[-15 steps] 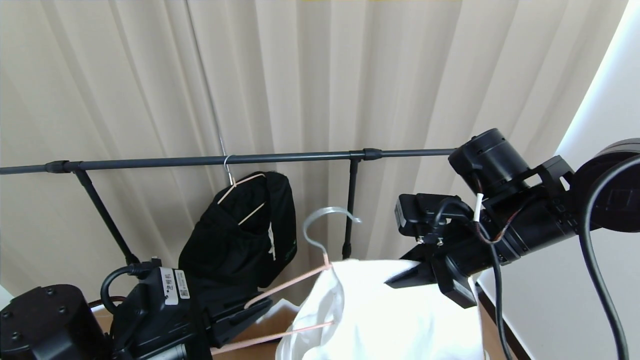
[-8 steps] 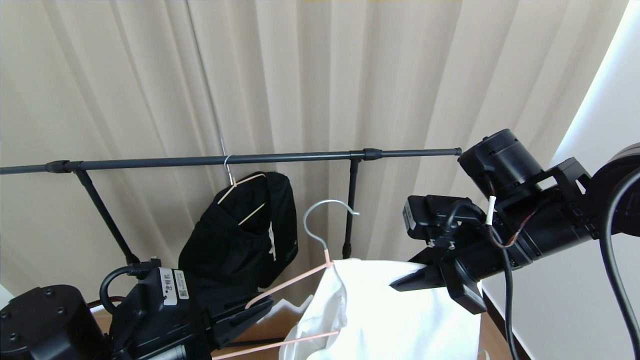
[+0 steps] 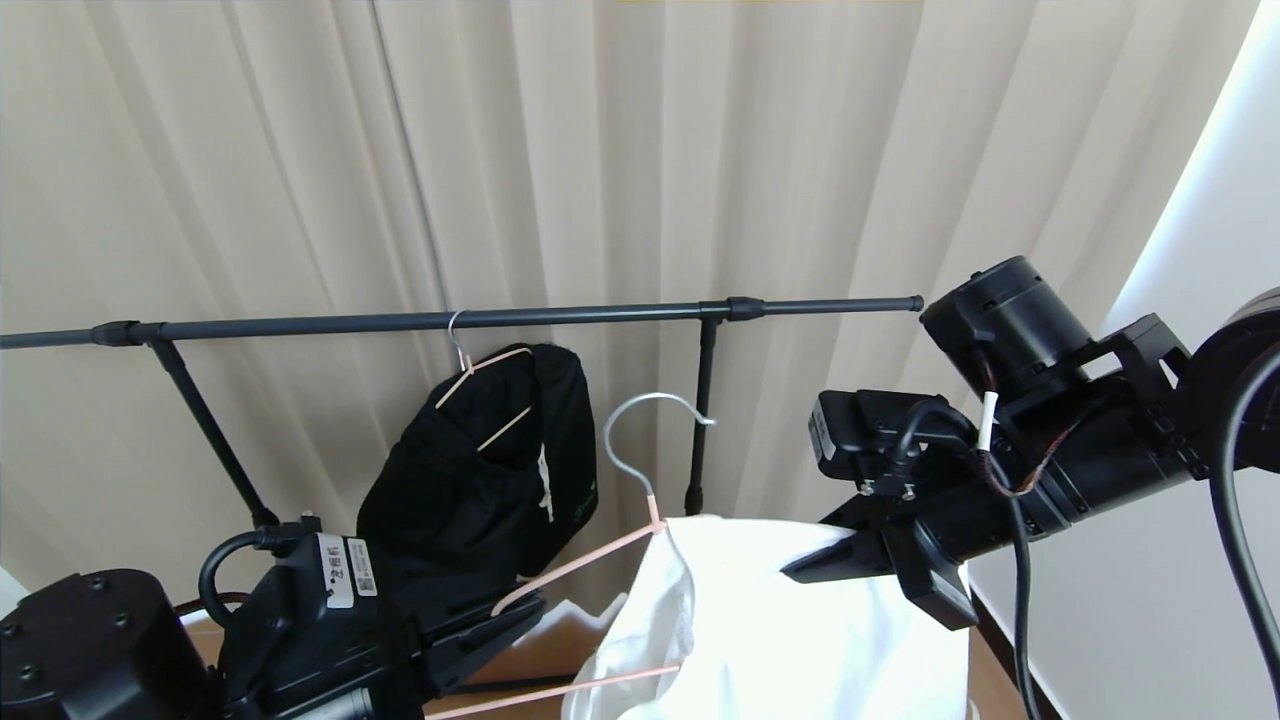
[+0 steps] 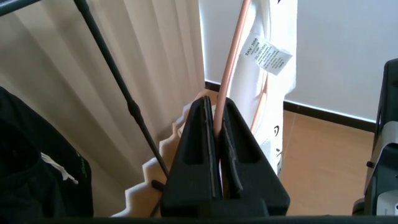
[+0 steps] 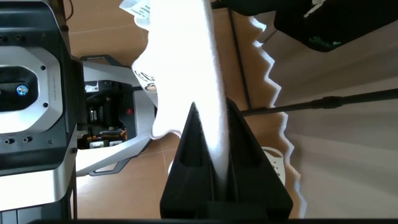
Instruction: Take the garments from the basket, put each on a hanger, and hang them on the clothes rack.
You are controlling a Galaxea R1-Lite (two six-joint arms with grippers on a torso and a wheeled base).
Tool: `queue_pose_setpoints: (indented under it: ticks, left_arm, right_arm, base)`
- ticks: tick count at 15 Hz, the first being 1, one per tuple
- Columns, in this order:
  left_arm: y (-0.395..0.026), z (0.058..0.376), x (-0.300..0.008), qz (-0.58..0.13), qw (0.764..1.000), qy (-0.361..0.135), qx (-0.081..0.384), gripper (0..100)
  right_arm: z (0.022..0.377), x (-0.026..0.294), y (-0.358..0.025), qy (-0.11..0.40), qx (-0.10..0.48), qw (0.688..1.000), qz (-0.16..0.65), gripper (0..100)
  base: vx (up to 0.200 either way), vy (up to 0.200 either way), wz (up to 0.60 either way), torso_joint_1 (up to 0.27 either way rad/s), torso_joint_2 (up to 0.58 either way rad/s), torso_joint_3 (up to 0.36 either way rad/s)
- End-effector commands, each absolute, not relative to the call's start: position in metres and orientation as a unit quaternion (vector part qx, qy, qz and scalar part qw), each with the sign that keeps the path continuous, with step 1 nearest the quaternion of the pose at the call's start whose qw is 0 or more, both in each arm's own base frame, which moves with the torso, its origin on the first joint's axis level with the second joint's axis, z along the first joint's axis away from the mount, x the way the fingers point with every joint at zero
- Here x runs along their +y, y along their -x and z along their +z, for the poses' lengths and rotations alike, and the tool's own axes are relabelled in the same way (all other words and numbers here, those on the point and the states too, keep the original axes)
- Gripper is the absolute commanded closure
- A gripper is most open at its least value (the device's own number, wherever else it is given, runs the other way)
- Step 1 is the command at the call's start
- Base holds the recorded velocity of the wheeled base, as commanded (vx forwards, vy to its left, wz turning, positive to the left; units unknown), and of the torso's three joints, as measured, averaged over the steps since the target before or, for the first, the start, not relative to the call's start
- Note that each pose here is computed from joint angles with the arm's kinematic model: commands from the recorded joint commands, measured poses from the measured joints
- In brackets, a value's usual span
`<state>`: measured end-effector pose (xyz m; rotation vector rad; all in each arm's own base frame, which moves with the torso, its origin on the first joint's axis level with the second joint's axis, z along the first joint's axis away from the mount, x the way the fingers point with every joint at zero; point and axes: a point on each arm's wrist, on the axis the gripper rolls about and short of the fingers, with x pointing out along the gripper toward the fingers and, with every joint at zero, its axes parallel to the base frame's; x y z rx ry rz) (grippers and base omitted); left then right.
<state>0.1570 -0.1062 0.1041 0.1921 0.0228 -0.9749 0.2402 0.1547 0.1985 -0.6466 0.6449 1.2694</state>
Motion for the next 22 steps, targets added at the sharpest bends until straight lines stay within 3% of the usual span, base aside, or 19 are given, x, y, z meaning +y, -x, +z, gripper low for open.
queue_pose_setpoints:
  ticks: [1,6,9,11,13,17,22]
  left_arm:
    - [-0.157,0.104,-0.106,-0.468,0.879,-0.092,0.011,0]
    - [-0.157,0.104,-0.106,-0.47,0.878,-0.091,0.012,0]
    - [-0.16,0.102,-0.104,-0.461,0.886,-0.032,0.048,0]
    - [-0.174,0.111,-0.1,-0.437,0.898,0.007,0.038,0]
    - [-0.184,0.123,-0.098,-0.422,0.906,0.014,0.018,0]
    - [-0.188,0.135,-0.097,-0.403,0.907,0.019,0.123,0]
    - [-0.19,0.121,-0.108,-0.389,0.907,-0.002,0.161,0]
  right_arm:
    - [0.199,0.155,-0.239,0.291,0.288,0.709,0.573,100]
    - [0.201,0.146,-0.226,0.293,0.287,0.71,0.573,100]
    - [0.199,0.133,-0.223,0.298,0.289,0.719,0.557,100]
    - [0.203,0.13,-0.224,0.323,0.281,0.739,0.52,100]
    - [0.198,0.129,-0.223,0.329,0.268,0.749,0.509,100]
    - [0.16,0.118,-0.22,0.351,0.215,0.791,0.451,100]
    - [0.137,0.114,-0.221,0.347,0.182,0.826,0.406,100]
  base:
    - [0.0,0.0,0.0,0.0,0.0,0.0]
    - [0.0,0.0,0.0,0.0,0.0,0.0]
    - [0.0,0.0,0.0,0.0,0.0,0.0]
    - [0.0,0.0,0.0,0.0,0.0,0.0]
    - [0.0,0.0,0.0,0.0,0.0,0.0]
    - [0.0,0.0,0.0,0.0,0.0,0.0]
    - [0.0,0.0,0.0,0.0,0.0,0.0]
